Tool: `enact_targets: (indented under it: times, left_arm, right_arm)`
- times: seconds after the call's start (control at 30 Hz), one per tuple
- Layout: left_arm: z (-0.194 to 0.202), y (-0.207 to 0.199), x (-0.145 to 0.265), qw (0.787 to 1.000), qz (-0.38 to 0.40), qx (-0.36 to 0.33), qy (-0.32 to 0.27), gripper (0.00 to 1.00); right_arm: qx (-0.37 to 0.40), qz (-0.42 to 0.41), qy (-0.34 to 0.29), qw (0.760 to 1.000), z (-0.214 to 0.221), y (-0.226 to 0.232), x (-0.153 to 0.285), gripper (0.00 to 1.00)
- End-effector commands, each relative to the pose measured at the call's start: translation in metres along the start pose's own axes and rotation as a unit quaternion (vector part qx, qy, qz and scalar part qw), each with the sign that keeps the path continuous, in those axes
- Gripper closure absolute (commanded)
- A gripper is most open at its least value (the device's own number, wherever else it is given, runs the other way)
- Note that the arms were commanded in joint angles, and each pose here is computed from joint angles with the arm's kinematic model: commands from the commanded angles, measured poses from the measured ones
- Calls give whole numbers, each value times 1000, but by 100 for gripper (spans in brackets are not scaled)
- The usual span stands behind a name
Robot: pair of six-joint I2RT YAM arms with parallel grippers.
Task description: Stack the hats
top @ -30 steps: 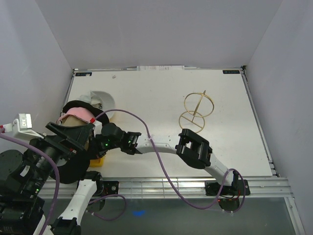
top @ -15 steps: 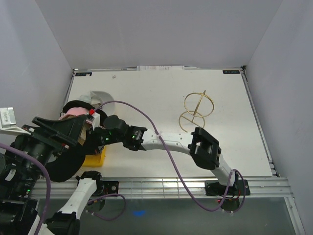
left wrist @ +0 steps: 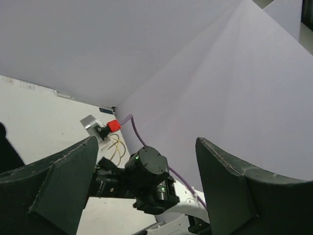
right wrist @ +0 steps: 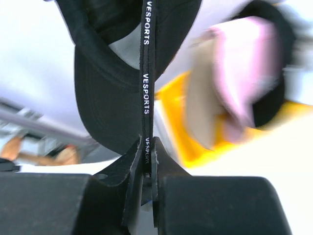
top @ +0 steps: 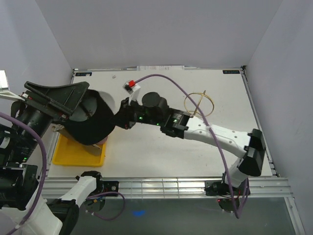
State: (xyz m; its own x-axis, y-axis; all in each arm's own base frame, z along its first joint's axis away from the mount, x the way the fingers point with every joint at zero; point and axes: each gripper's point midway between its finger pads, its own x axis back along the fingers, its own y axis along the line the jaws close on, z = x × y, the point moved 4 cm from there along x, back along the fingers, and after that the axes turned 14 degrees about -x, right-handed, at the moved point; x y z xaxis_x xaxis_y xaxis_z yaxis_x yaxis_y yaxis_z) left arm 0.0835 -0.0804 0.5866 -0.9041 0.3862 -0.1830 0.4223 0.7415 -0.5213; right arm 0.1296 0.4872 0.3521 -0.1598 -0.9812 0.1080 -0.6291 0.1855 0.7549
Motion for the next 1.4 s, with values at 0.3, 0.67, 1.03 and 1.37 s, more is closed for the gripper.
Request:
enact_targets:
  times: [0.3,0.67,1.03,1.37]
  left_arm:
    - [11,-4,-65,986,129,96,41,9]
    - [72,47,-92,981,104,129,101,9]
    - [104,70,-96,979,96,125,128,9]
    - [133,93,-109,974,91,132,158,9]
  right_arm:
    - [107,379,-322,861,-130,-33,289,92]
    - [183,670,-346,630,-137,-42,414,92]
    - [269,777,-289,490,-147,-32,441,92]
    - [294,799,-235,469,-146,-47,423,92]
